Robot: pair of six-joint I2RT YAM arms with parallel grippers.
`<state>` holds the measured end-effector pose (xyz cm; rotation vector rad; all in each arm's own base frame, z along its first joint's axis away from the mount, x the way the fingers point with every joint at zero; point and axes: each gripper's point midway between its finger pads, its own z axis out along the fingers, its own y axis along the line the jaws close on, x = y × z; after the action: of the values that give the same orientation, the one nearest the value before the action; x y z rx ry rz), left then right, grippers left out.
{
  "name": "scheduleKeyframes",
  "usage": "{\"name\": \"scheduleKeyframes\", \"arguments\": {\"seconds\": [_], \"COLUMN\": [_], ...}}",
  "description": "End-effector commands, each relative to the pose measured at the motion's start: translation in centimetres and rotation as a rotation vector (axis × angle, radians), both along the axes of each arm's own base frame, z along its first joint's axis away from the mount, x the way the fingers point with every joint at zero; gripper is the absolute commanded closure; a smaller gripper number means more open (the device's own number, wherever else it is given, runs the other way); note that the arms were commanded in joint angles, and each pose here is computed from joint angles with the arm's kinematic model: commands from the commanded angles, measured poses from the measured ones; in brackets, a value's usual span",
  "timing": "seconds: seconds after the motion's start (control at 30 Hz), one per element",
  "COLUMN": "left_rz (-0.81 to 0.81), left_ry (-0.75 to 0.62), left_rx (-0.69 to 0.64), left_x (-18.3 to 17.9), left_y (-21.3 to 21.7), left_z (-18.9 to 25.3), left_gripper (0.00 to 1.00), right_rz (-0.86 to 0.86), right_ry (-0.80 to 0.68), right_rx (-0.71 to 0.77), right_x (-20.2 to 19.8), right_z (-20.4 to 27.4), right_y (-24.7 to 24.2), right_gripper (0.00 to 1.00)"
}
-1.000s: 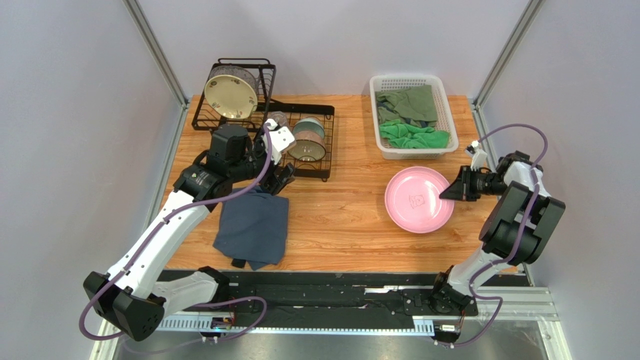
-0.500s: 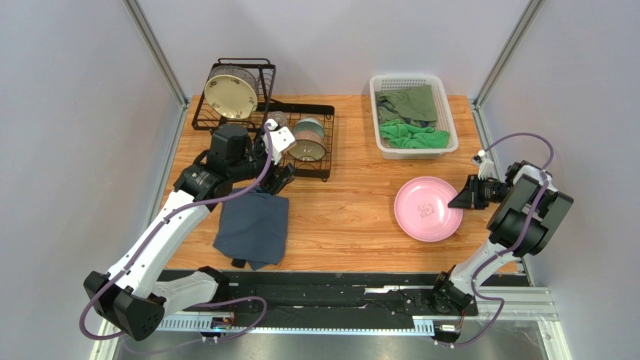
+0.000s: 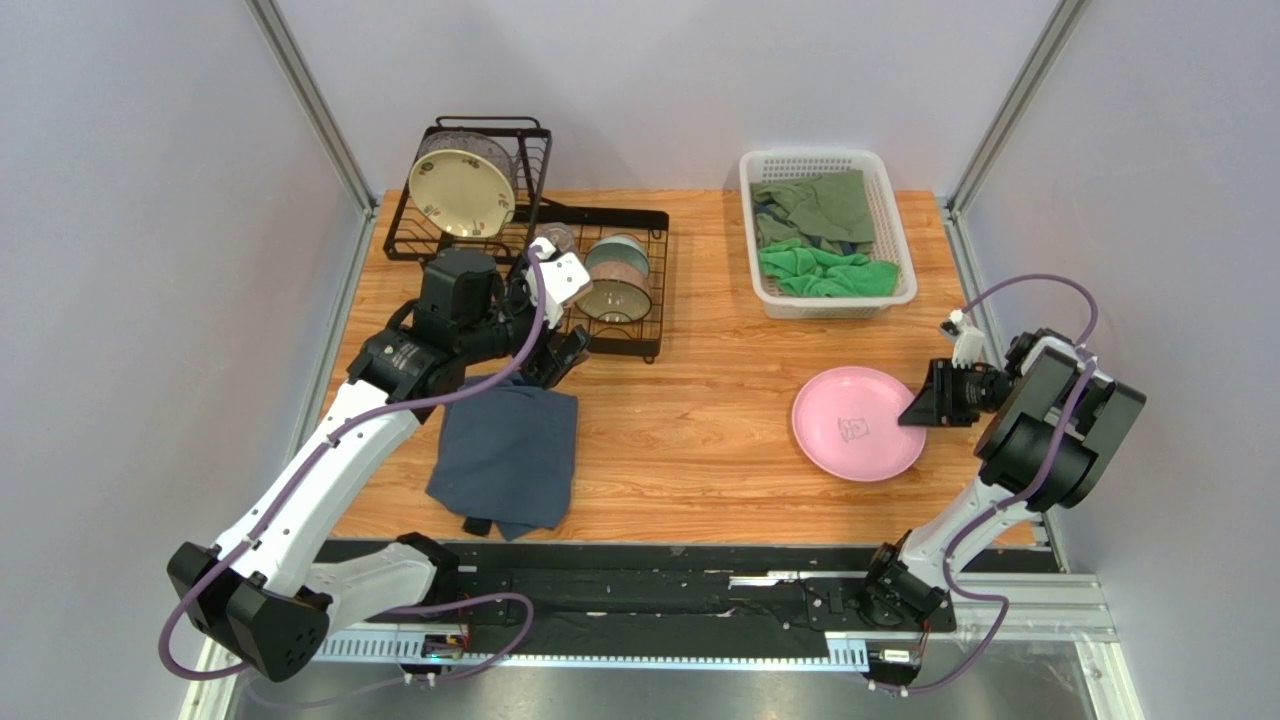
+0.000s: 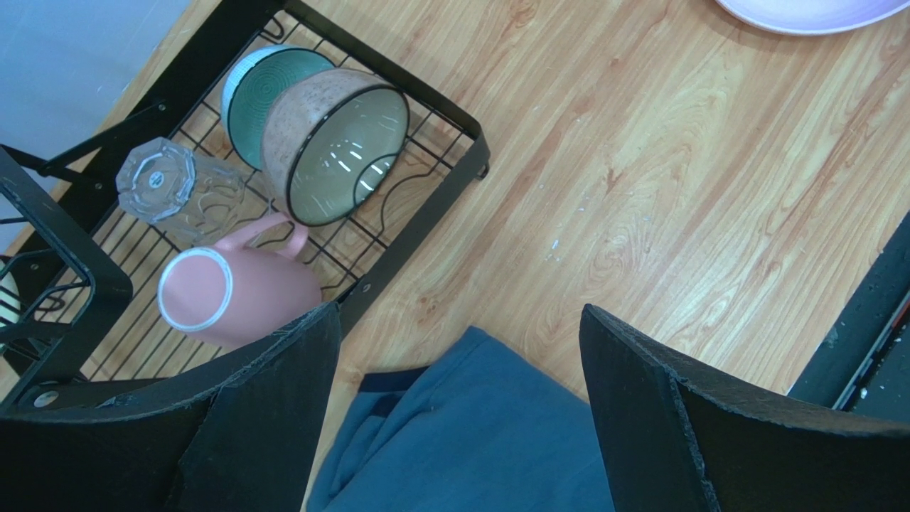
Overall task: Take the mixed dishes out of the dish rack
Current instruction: Place the plate at the center of the board.
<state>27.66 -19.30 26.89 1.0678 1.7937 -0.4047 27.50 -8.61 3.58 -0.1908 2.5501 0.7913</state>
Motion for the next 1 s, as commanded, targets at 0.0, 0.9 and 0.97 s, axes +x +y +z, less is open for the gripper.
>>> {"name": "scheduleKeyframes", "arguments": {"seconds": [0.0,0.9,0.97], "left_rz": [0.002,0.13,0.055], "left_ry": [-0.046,-0.612,-0.658], "left_rx": [0.001,0.437,0.504], "left_x": [0.8,11.2,12.0], "left_y": [0.1,7.9,8.3], "left_z": [0.8,16.1,16.2], "left_gripper": [0.1,0.05,0.05], "right_rz": [0.01,0.027,0.041], "right_ry": [-0.045,-0.408,-0.438], "right_rx": [-0.069,-0.332,-0.357], "right_x": [0.7,2.6,2.5], "right_z": [-0.5,13.4,14.5], "right_y": [-1.1,0.2,0.9], "right_gripper": [0.65,0.04,0.03]}}
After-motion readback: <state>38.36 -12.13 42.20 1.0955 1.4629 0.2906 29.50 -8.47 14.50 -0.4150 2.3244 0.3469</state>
